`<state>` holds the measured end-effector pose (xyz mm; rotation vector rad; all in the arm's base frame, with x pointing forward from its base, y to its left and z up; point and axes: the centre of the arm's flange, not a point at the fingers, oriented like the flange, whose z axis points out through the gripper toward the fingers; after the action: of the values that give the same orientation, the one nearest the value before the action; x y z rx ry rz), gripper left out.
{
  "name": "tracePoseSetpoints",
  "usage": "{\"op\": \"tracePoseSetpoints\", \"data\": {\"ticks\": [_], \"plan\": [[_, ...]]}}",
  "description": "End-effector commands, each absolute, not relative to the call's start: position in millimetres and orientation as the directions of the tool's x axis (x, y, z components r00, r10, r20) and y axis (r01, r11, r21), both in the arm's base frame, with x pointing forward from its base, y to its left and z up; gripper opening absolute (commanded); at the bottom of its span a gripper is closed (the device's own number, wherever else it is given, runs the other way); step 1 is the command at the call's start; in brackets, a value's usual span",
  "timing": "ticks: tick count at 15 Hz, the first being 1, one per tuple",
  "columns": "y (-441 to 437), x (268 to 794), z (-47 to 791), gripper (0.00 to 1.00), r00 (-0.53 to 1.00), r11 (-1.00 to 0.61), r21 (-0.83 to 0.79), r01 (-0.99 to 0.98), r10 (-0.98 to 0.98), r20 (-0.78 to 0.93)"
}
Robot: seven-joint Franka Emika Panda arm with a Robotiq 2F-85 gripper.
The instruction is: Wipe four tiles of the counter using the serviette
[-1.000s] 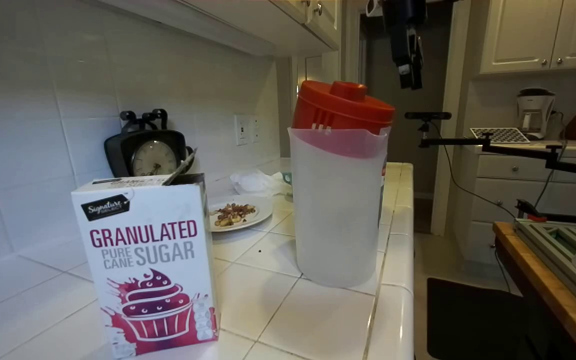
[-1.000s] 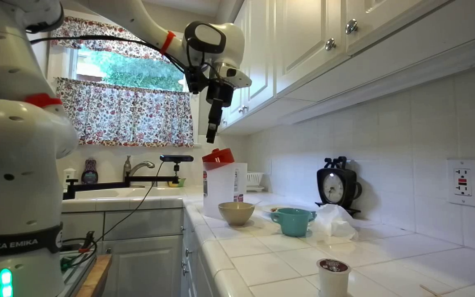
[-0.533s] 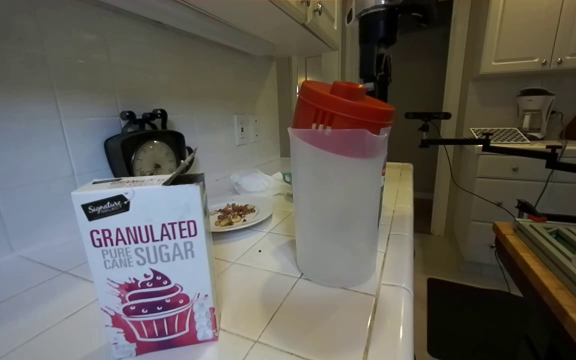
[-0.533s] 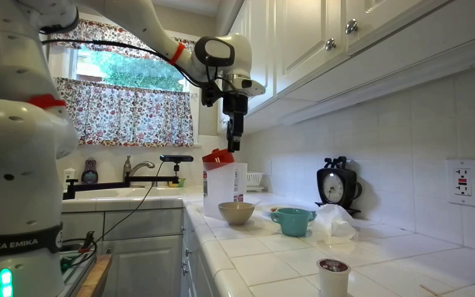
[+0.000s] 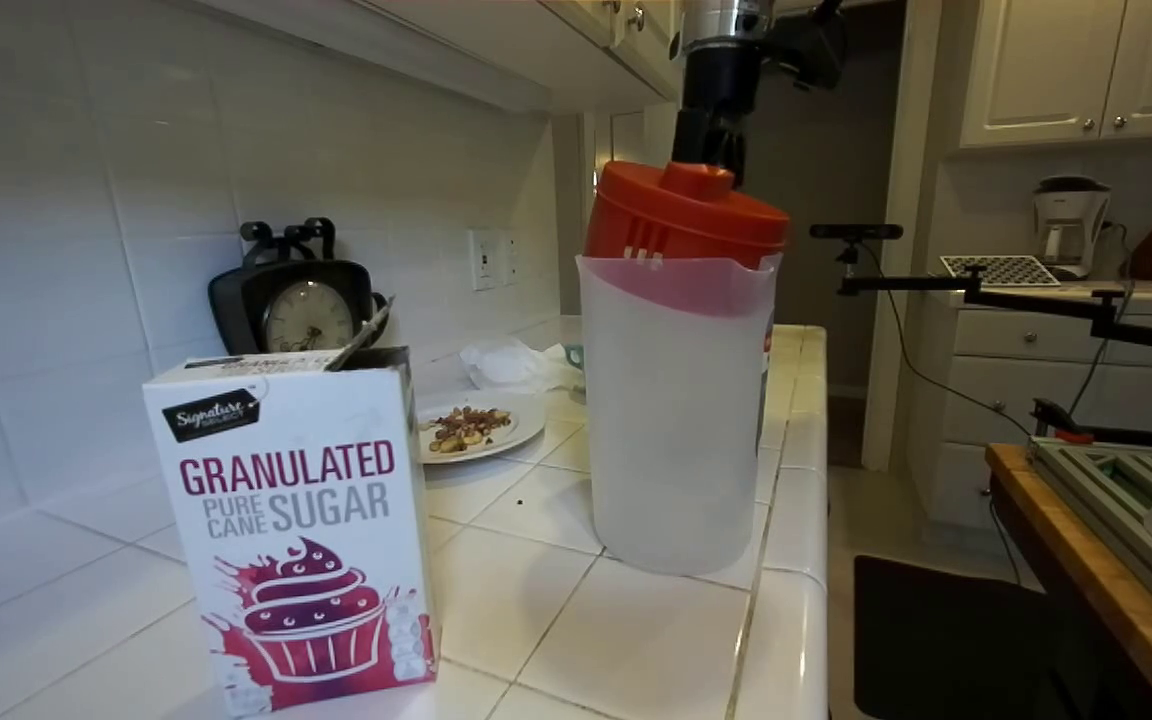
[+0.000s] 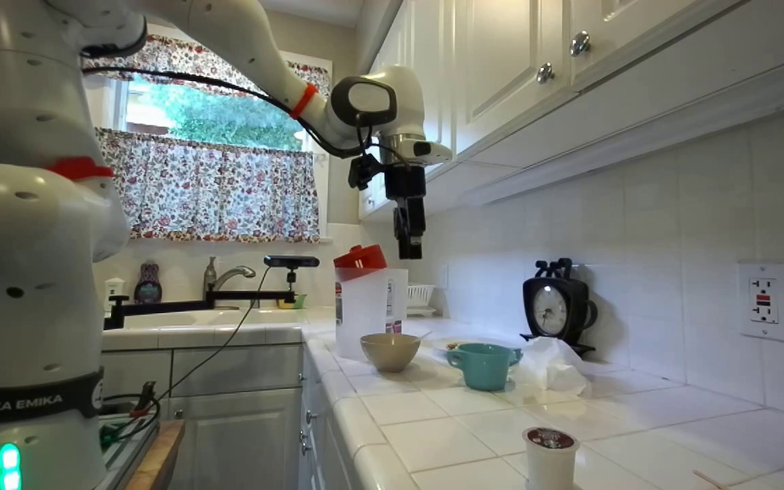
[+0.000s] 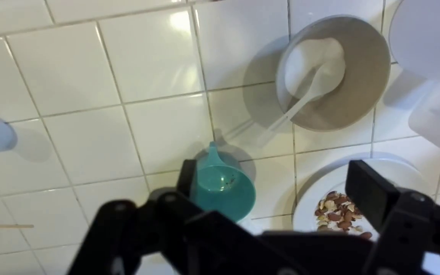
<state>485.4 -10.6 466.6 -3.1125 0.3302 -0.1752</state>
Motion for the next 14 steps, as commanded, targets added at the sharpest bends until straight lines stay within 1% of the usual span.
{"op": "tracePoseSetpoints", "data": {"ticks": [1, 2, 3, 4, 7, 14], "plan": [[-10.0, 490.9, 466.7, 1.00, 0.969, -0.977, -0.054, -0.205, -0.210, 0.130], [-9.6, 500.2, 465.6, 1.00, 0.959, -0.975, -0.104, -0.199, -0.215, 0.183], [-8.5, 507.9, 465.6, 1.00, 0.952, -0.969, -0.140, -0.206, -0.231, 0.201], [-7.5, 518.4, 462.1, 1.00, 0.929, -0.963, -0.171, -0.209, -0.251, 0.273], [-6.7, 545.1, 448.8, 1.00, 0.892, -0.962, -0.190, -0.194, -0.254, 0.375], [-44.7, 617.8, 401.0, 1.00, 0.853, -0.947, -0.150, -0.285, -0.322, 0.411]]}}
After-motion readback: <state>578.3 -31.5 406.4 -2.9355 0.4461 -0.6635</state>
